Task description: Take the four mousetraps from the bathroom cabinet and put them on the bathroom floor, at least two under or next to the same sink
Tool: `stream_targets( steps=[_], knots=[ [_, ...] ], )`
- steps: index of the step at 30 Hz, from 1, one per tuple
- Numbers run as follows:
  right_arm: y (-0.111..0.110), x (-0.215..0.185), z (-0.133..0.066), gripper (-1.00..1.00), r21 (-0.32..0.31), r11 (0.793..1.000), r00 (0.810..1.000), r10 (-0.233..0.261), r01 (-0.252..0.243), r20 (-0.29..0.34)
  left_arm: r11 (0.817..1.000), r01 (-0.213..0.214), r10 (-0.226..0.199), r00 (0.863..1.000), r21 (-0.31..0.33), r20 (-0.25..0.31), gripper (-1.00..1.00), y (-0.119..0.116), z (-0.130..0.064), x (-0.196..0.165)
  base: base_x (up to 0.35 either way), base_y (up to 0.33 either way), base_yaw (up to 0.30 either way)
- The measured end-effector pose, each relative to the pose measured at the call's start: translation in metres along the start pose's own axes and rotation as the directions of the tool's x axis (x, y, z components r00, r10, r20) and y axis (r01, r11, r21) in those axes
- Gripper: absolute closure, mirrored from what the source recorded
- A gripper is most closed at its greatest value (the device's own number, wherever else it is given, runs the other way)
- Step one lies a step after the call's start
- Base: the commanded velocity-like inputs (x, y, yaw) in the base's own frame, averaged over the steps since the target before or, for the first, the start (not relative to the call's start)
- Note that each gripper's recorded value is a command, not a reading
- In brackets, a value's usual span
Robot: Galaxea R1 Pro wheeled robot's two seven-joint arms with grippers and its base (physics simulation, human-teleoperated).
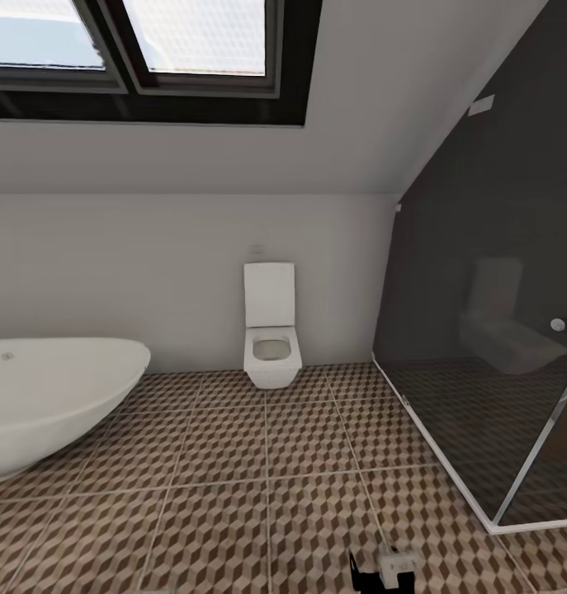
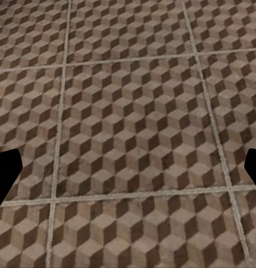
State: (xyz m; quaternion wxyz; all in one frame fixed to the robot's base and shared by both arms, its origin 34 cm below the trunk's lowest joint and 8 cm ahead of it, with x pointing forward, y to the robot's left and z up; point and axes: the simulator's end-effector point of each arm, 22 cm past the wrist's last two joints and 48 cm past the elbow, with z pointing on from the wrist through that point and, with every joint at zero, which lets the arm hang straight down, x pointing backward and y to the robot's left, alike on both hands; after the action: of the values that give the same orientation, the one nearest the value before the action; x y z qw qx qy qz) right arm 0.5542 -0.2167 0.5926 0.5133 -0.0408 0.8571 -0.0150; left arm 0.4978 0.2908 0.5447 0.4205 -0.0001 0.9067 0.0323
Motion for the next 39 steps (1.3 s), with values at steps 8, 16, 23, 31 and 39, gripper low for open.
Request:
stream_targets(
  steps=[8,16,23,31,39],
  knots=[
    [-0.0015,0.0031,-0.0012,-1.00,0.001,1.000,1.000,-0.001,0.002,-0.006,1.000,-0.003,0.003,1.000,-0.005,-0.002,-1.00,0.0040,-0.0003,0.0010,0.000,0.000,-0.244],
    [-0.0019,0.0035,-0.0013,-1.00,0.002,1.000,1.000,-0.002,0.002,-0.007,1.000,-0.004,0.004,1.000,-0.006,-0.002,-1.00,0.0048,-0.0003,0.0011,0.000,0.000,-0.286],
    [-0.0029,0.0036,-0.0013,-1.00,0.003,1.000,1.000,-0.003,0.003,-0.007,1.000,-0.004,0.004,1.000,-0.005,-0.002,-1.00,0.0046,-0.0003,0.0011,0.000,0.000,-0.292],
    [-0.0037,0.0038,-0.0013,-1.00,0.004,1.000,1.000,-0.003,0.003,-0.008,1.000,-0.003,0.003,1.000,-0.005,-0.003,-1.00,0.0039,-0.0003,0.0013,0.000,0.000,-0.292],
    [-0.0047,0.0040,-0.0013,-1.00,0.005,1.000,1.000,-0.004,0.004,-0.008,1.000,-0.003,0.003,1.000,-0.005,-0.004,-1.00,0.0039,-0.0004,0.0018,0.000,0.000,-0.291]
  ],
)
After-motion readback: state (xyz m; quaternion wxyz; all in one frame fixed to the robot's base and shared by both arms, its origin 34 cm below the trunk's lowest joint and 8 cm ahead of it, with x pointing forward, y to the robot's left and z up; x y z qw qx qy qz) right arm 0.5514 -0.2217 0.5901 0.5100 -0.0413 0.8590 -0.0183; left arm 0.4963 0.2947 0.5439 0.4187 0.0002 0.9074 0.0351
